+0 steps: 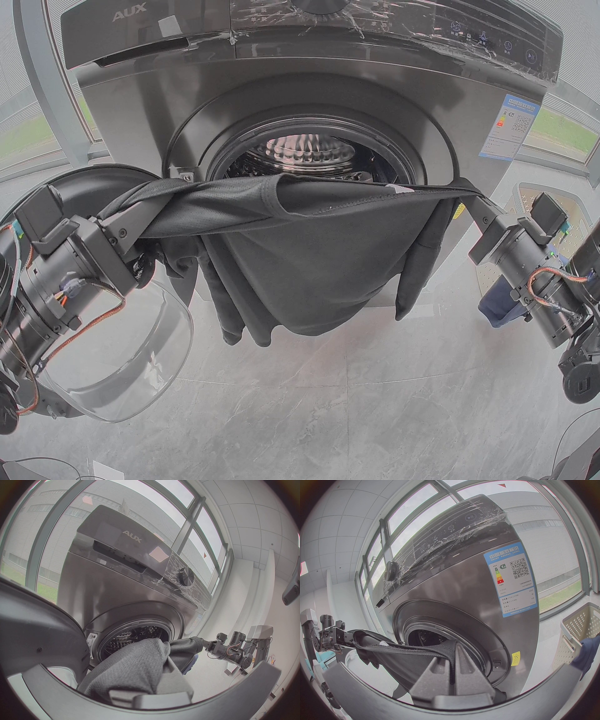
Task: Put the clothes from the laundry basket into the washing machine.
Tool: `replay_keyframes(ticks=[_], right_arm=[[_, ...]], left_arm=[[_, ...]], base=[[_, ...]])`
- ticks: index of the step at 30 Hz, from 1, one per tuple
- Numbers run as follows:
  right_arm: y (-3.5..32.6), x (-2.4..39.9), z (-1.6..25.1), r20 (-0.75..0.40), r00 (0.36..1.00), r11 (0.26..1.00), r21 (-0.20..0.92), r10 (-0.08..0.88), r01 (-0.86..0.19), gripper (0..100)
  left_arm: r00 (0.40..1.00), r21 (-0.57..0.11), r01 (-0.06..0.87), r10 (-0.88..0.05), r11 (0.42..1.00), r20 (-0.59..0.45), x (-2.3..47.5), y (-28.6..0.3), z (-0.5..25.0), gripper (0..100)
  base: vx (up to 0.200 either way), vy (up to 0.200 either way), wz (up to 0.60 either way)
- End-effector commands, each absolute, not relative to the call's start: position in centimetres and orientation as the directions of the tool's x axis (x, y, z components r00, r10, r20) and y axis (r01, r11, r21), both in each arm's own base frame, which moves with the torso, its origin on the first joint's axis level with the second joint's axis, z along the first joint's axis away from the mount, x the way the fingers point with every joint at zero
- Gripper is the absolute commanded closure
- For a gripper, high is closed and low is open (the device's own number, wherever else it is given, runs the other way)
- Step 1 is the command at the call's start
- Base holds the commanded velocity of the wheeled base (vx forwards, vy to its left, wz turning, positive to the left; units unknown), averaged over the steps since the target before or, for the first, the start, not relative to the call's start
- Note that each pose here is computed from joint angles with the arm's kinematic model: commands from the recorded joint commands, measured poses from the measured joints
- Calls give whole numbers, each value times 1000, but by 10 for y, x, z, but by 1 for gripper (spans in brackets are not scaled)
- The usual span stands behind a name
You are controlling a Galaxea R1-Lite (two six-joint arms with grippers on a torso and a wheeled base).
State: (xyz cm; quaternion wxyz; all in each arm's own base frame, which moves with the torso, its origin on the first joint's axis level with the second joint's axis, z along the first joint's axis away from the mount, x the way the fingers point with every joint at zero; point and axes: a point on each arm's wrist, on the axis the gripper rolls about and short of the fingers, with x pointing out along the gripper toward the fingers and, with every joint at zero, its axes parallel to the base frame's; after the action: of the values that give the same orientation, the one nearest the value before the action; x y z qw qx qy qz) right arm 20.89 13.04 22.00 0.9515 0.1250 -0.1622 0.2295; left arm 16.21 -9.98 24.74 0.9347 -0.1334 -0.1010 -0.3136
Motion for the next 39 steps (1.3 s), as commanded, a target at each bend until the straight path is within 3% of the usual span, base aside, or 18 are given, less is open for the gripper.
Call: replay_keyframes(ticks=[1,17,25,31,39], right_arm=[[130,208,220,367,841,863,163,397,-478,100],[132,208,215,345,844,858,167,410,-485,100],[133,203,203,303,851,855,168,429,-491,100],[152,197,181,222,837,821,188,500,-540,100],[181,197,158,137,804,782,184,579,-595,100]], left_arm=[[785,-188,612,-561,768,263,165,-101,246,100],[782,-188,618,-574,763,242,170,-107,242,100],[785,-191,619,-592,762,182,180,-115,228,100],[773,-197,634,-622,748,127,185,-128,215,100],[742,-200,669,-659,715,127,178,-137,214,100]], base=[[0,0,0],[0,0,0],[0,0,0],[0,0,0],[0,0,0]])
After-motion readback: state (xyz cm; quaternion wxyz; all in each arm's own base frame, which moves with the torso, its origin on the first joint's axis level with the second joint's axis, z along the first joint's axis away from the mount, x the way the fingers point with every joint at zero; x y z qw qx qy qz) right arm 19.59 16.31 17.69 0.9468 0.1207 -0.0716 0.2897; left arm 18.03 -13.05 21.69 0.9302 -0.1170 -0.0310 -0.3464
